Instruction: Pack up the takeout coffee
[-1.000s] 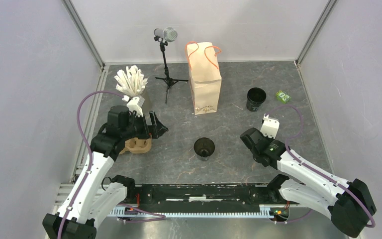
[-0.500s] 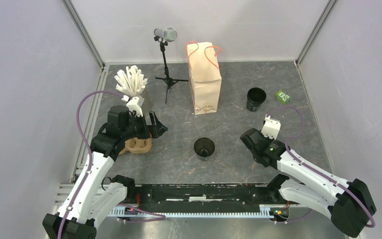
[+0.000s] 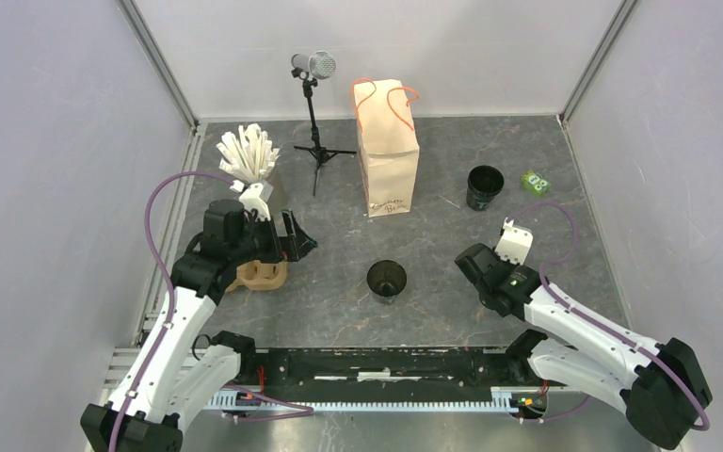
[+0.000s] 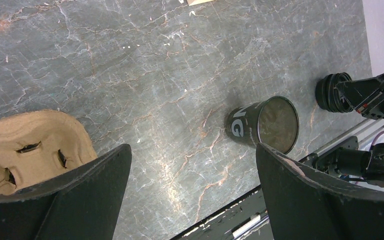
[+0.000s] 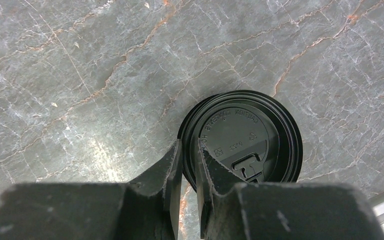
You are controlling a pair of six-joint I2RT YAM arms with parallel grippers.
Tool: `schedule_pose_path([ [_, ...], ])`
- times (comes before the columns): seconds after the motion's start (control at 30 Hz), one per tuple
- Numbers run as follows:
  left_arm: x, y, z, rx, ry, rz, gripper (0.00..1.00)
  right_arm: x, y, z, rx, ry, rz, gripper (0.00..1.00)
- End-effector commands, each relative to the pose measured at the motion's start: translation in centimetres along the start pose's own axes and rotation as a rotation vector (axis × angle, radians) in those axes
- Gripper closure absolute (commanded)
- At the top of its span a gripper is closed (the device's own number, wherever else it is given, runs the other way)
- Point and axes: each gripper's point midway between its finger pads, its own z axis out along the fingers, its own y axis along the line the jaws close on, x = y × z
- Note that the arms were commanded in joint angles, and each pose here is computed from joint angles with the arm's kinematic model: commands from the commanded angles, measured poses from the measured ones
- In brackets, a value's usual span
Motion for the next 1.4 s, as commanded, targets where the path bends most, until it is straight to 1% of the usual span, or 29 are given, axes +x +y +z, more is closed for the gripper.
schedule_pose_path([
  [0.0,-0.3,0.3,-0.1,-0.011,-0.014,0.042,0.0,0.1,-0.1,0.3,0.008,-0.01,0.037,0.79],
  [0.13,-0.3,0.3,-0.1,-0.012,-0.015,0.043,0.0,0.3,-0.1,0.5,0.007,-0.004,0.038,0.81],
  [0.33,-0.3,0.3,-0.1,-0.015,-0.013,0.042,0.0,0.0,0.1,0.4,-0.006,-0.013,0.04,1.0],
  [0.77,-0.3,0.4,-0.1,-0.019,-0.014,0.039,0.0,-1.7,-0.3,-0.4,-0.013,-0.065,0.05,1.0],
  [1.0,-0.3,0.4,-0.1,-0.02,-0.016,0.038,0.0,-2.0,-0.2,-0.6,-0.015,-0.065,0.055,1.0],
  [1.37,-0.3,0.5,-0.1,-0.021,-0.014,0.036,0.0,-4.5,0.1,-1.8,-0.028,-0.118,0.082,1.0],
])
